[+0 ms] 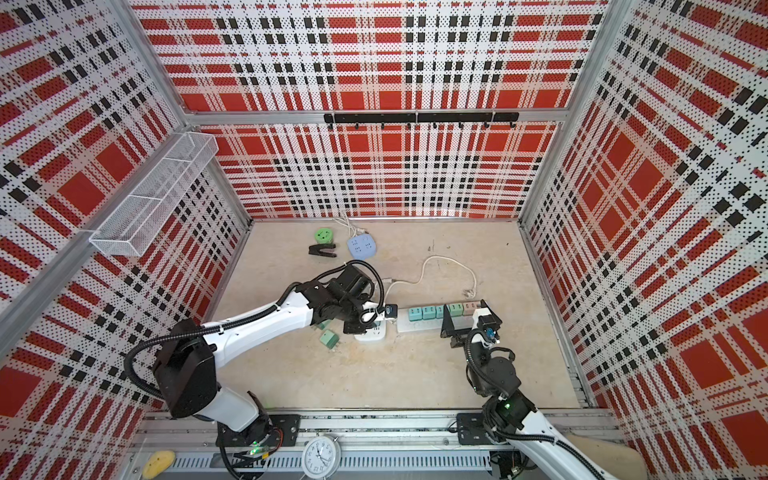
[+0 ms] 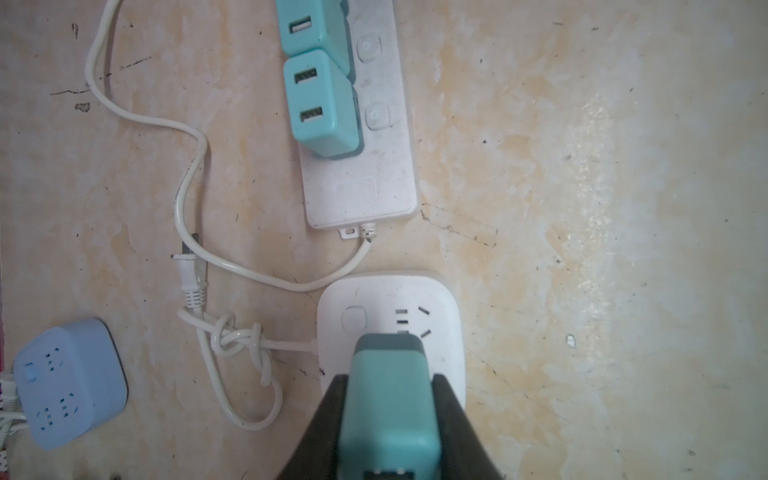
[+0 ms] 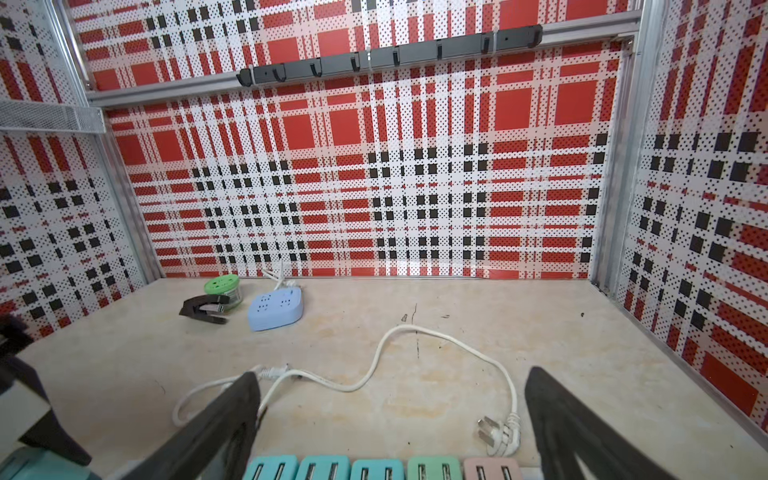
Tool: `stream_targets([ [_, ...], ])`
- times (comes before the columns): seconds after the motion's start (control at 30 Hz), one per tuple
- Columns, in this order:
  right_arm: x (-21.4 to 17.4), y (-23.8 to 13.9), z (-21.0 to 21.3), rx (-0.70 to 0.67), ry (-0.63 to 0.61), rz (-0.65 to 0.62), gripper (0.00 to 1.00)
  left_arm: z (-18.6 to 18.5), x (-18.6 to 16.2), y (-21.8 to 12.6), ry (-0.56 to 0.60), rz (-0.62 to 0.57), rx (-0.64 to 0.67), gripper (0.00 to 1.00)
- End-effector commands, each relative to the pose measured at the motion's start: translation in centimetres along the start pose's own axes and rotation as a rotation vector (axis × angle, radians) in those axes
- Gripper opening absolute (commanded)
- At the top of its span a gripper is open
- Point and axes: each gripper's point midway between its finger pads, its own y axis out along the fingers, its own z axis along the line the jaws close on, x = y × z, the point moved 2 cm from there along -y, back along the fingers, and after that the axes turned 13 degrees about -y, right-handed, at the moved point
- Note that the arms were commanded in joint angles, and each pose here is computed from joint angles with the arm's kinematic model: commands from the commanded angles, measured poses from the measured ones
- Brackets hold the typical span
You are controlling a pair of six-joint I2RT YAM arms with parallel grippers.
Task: Insert the plug
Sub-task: 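Lower the teal charger with the left gripper into the white power cube socket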
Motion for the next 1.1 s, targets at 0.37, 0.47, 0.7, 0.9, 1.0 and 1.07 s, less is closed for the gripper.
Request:
stream_targets([
  [0.37,-3.0,0.9,0.7,0.001,-0.039,0.108,1.00,-1.4,0.0,1.3,0.062,0.017,-0.039,0.00],
  [0.47,-3.2,0.9,0.6,-0.003,-0.040,0.118,1.00,-1.7,-0.2,1.7,0.061,0.026,-0.046,0.00],
  [0.7,-3.3,1.0,0.8,0.006,-0.040,0.124,1.00,-1.9,-0.6,2.5,0.062,0.053,-0.062,0.00],
  [0.9,-3.3,1.1,0.8,0.009,-0.038,0.126,1.00,-2.1,-0.9,3.1,0.061,0.077,-0.077,0.00],
  [1.0,-3.3,1.2,0.8,0.011,-0.040,0.132,1.00,-2.1,-0.9,3.3,0.058,0.085,-0.082,0.00],
  [1.07,-3.4,1.2,0.9,0.014,-0.042,0.136,1.00,-2.1,-1.0,3.4,0.058,0.088,-0.086,0.00],
])
